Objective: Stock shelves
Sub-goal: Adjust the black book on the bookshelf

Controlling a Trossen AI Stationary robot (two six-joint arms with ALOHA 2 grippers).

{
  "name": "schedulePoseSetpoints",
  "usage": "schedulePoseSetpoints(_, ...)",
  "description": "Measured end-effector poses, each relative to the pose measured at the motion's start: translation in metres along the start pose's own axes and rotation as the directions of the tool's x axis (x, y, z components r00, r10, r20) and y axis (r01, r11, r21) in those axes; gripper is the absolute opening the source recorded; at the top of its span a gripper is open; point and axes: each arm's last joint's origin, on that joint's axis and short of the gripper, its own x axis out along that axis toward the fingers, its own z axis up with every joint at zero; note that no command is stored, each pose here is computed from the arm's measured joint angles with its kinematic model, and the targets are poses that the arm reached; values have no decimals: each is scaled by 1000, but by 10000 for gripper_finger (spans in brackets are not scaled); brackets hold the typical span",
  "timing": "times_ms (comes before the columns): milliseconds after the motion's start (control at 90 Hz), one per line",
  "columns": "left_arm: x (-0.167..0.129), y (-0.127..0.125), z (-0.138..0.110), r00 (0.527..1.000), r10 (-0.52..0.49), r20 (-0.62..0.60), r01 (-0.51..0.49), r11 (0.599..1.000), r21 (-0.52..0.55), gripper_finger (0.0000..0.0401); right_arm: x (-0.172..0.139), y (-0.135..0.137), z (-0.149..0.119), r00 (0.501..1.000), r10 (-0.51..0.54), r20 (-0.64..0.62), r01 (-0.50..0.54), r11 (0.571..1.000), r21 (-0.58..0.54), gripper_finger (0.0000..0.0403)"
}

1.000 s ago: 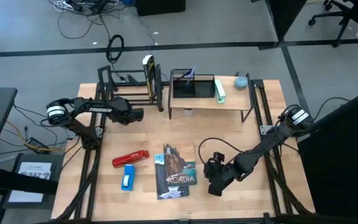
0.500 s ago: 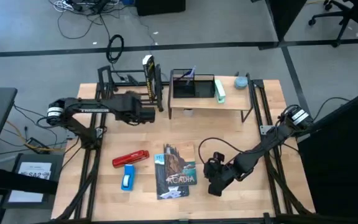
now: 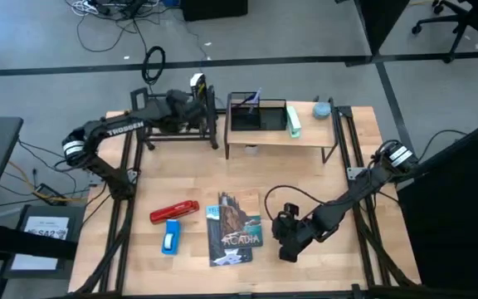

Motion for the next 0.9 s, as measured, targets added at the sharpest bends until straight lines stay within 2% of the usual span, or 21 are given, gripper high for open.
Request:
schedulePoseSetpoints(78,13,3,0,1000,14,-20,-13,1000,17,0,0,-1,1,1000,-12,10,12,1000,-8,75)
schedulePoseSetpoints(189,29,-3,0,997,-74,-16,75,995,63,0,1,-2,2,1000,-19,20,19,1000,-10,75)
schedulePoseSetpoints(367,47,-19,4,963,-246,105,235,966,107,0,2,-4,6,999,-14,38,15,1000,-27,75)
schedulePoseSetpoints(567,45,-28,17,900,-360,245,337,932,134,0,4,-8,10,999,-25,39,26,999,-43,75)
schedulePoseSetpoints(744,43,-30,22,873,-396,285,361,917,169,0,6,-11,13,998,-25,50,26,999,-27,75)
schedulePoseSetpoints(900,43,-30,22,873,-396,284,354,916,188,0,6,-10,16,997,-6,71,7,1000,-23,75)
